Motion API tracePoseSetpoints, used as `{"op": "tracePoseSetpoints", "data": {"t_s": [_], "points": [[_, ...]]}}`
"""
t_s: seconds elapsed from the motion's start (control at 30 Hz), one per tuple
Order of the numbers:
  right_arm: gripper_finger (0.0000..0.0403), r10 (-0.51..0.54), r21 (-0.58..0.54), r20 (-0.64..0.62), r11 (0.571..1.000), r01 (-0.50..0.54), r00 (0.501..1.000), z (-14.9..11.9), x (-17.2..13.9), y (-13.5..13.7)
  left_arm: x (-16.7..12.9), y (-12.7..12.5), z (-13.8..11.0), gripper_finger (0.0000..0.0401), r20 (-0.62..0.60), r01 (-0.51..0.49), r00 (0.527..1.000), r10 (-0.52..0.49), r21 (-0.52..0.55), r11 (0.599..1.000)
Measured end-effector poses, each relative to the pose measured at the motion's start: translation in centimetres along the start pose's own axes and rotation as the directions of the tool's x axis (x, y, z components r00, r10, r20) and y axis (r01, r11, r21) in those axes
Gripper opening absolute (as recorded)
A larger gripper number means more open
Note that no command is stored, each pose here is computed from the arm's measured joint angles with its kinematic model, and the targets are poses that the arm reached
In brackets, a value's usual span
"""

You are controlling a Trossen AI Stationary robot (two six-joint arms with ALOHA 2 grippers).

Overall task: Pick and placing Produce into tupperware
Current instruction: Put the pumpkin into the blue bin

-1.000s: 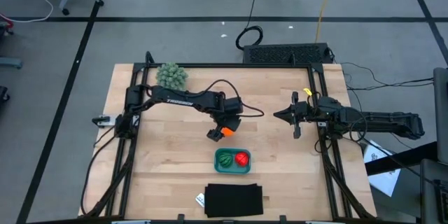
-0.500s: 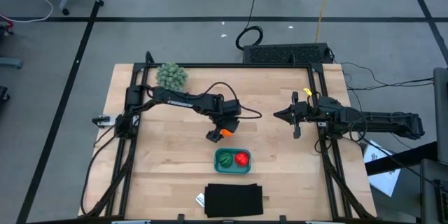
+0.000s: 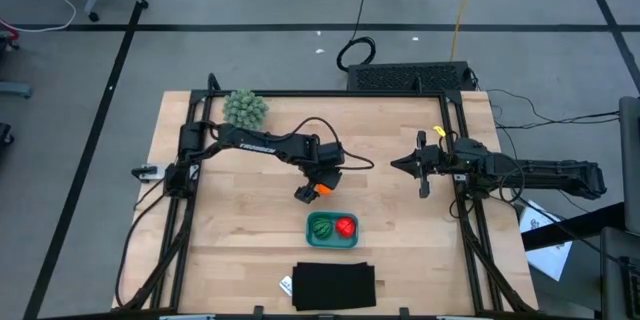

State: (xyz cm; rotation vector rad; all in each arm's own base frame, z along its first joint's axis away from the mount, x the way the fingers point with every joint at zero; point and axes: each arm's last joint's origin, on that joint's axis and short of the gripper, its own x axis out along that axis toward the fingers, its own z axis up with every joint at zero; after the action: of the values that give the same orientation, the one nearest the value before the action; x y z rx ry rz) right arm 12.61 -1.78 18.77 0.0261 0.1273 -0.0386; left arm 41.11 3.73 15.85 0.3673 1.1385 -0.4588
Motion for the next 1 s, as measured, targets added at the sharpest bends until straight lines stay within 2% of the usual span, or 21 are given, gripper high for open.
{"op": "tracePoseSetpoints", "data": {"t_s": [0.3,0.5,1.0], "points": [[0.0,0.0,0.0,0.0,1.0,0.0,1.0,0.0,0.0,0.0,0.0,0.01,0.02,0.0286,0.002,-0.001,1.0,0.001,0.002,1.0],[0.0,0.0,0.0,0.0,1.0,0.0,1.0,0.0,0.0,0.0,0.0,0.01,0.02,0.0251,0.002,-0.001,1.0,0.001,0.005,1.0],[0.0,0.0,0.0,0.001,1.0,0.0,1.0,0.01,0.0,0.0,-0.52,0.19,0.25,0.0256,-0.031,-0.023,0.999,0.024,0.006,1.0]]}}
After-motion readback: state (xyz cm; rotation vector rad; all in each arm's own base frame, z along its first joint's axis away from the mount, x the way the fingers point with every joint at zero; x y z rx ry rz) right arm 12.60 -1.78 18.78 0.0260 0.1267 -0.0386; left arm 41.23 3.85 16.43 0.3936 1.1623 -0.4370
